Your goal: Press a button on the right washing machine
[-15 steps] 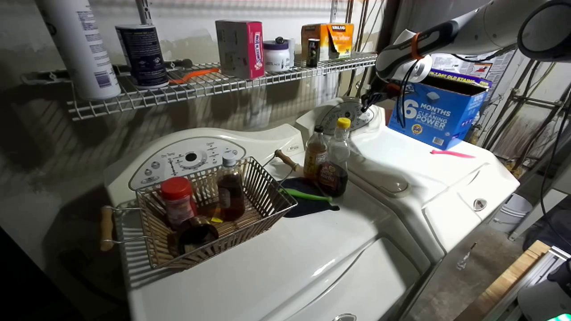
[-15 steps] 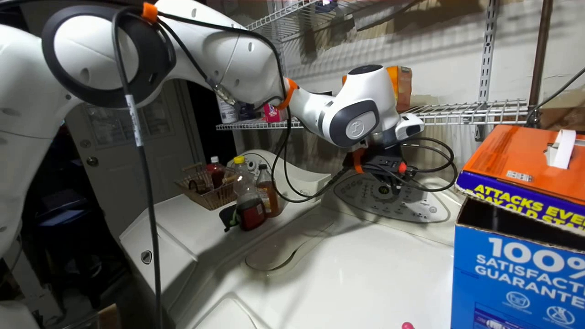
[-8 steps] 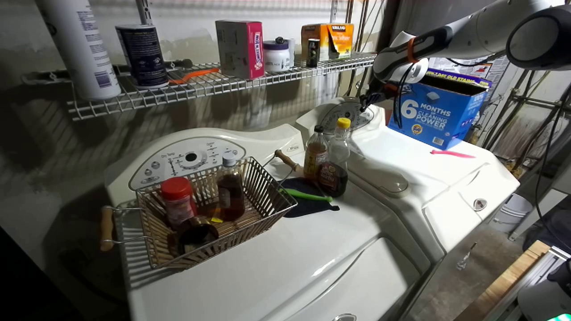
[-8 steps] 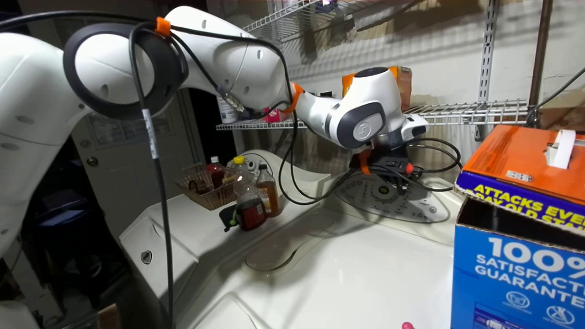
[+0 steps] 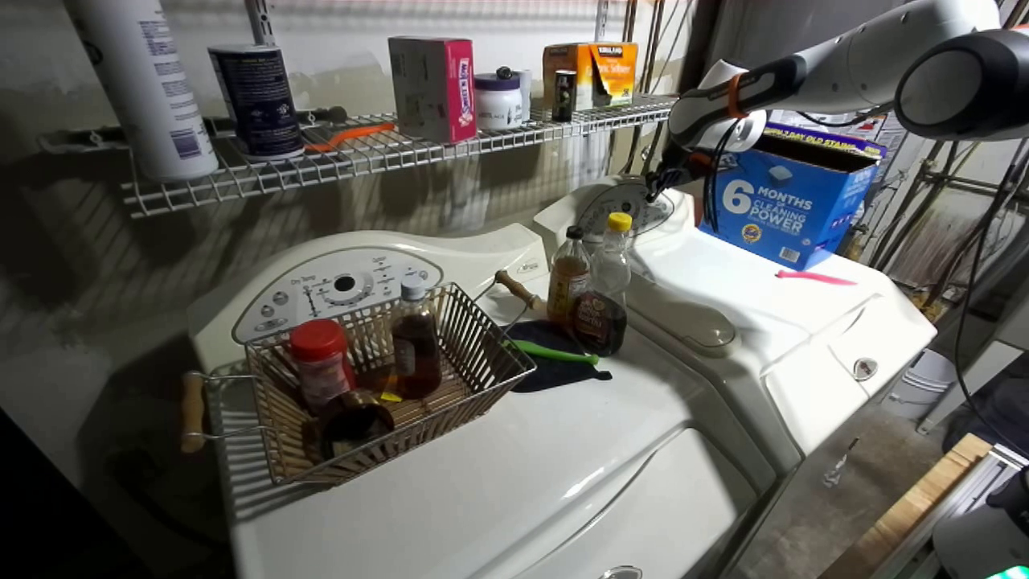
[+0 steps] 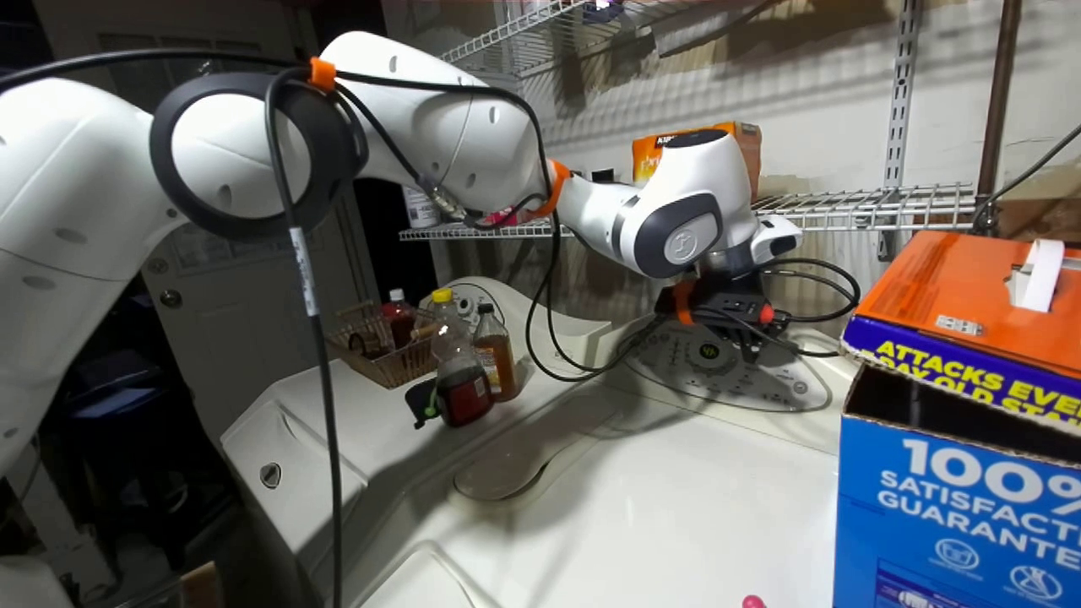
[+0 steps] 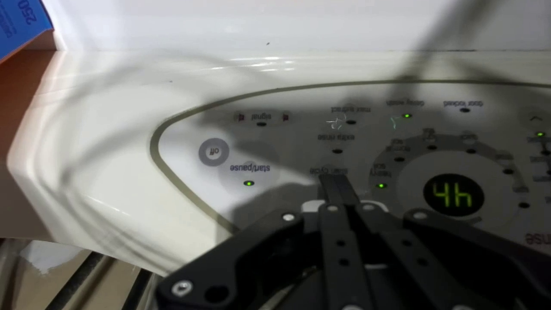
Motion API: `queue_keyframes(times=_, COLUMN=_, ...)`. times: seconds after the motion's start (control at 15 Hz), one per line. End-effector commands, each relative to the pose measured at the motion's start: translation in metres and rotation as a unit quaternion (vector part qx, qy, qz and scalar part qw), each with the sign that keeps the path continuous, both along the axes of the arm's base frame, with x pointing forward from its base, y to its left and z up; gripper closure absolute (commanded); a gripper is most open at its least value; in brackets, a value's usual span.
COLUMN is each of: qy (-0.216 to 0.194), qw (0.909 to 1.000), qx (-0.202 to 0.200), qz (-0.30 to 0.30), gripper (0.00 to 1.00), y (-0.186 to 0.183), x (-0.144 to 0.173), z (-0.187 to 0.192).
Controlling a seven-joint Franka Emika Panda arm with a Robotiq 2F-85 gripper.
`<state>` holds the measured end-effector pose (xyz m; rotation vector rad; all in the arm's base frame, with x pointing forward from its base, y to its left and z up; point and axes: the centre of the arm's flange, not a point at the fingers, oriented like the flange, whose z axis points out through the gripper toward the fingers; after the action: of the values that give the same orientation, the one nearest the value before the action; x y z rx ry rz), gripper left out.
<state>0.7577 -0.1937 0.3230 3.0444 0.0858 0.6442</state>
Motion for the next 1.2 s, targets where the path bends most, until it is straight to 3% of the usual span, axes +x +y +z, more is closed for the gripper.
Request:
queue_keyframes(times=0.0, qy=0.005, qw=1.0, qx=-0.002, qz=-0.005, gripper=1.0, y=-0.009, x=0.019, z=0.0)
queue_keyframes(times=0.67, qy=0.023, qw=0.9996, qx=0.004, qz=-0.015, gripper=1.0, y=-0.002, x=0.028, z=-0.004)
queue_keyframes(times=1.13, qy=0.018, qw=0.9937, qx=-0.016, qz=-0.11, gripper=1.0, y=0.021, x=0.041, z=-0.013)
